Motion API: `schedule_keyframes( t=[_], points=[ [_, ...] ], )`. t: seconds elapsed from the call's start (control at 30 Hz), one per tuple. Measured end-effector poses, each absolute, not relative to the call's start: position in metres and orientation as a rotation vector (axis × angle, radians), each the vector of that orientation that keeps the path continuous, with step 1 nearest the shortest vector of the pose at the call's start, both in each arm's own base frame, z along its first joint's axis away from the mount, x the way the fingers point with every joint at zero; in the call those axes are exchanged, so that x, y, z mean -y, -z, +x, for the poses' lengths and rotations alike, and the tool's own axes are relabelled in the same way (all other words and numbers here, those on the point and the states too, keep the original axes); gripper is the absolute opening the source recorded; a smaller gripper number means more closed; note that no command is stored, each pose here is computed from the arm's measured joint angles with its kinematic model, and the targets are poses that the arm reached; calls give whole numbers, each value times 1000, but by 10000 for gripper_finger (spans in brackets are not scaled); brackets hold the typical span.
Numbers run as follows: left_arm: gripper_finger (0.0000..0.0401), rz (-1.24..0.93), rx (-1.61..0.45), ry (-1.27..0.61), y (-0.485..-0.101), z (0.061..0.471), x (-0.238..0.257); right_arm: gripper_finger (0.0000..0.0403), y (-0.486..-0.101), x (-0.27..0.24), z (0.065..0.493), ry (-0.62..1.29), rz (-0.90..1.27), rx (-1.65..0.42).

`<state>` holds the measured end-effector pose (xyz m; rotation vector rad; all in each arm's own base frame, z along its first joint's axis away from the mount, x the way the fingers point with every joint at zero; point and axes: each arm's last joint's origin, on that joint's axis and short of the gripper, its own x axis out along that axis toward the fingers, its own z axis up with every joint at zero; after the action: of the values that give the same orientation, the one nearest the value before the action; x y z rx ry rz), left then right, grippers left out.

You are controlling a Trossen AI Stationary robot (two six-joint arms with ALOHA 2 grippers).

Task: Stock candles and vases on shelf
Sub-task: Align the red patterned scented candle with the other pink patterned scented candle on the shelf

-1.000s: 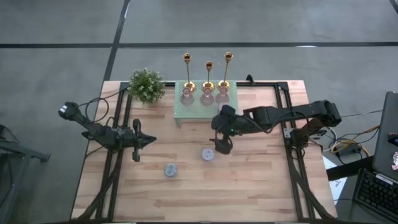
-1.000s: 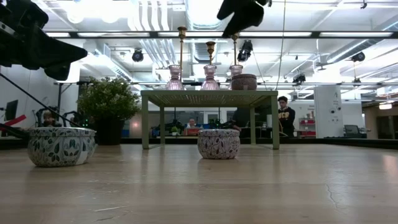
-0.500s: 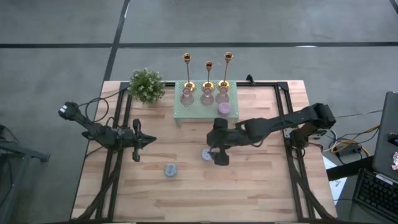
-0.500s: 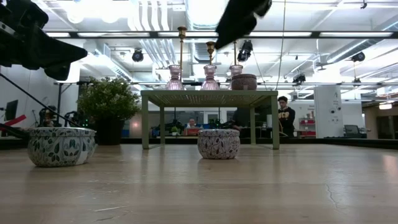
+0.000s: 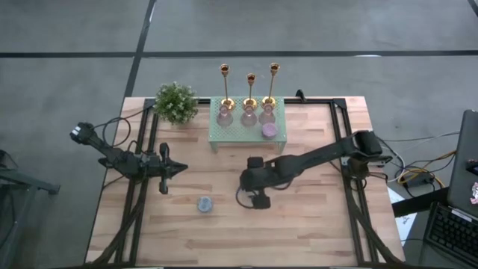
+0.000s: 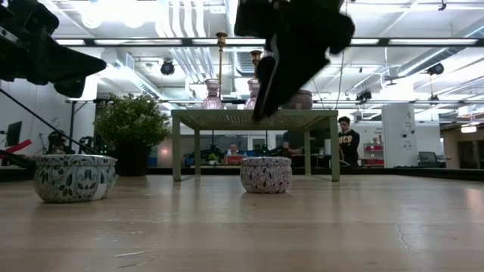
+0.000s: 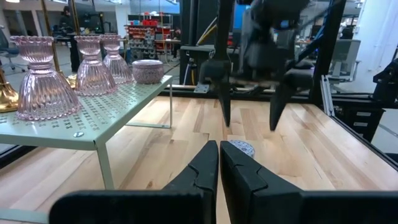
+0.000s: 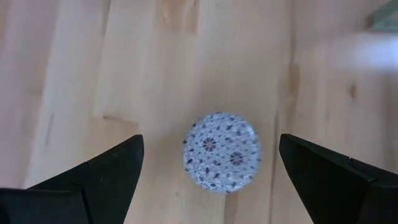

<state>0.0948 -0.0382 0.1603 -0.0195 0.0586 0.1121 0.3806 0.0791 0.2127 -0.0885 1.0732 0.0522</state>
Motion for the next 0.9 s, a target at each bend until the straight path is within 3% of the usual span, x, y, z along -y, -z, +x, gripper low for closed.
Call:
schedule_keyframes(
  t=[0.57,0.9],
  points=[
    [21,-19,-59,-112,-160,95,38,368,-159,-81,394,-64,-148,-1193],
    [21,-19,-59,-112,-160,95,38,368,-174,-81,390,-69,-143,-1165]
  ],
)
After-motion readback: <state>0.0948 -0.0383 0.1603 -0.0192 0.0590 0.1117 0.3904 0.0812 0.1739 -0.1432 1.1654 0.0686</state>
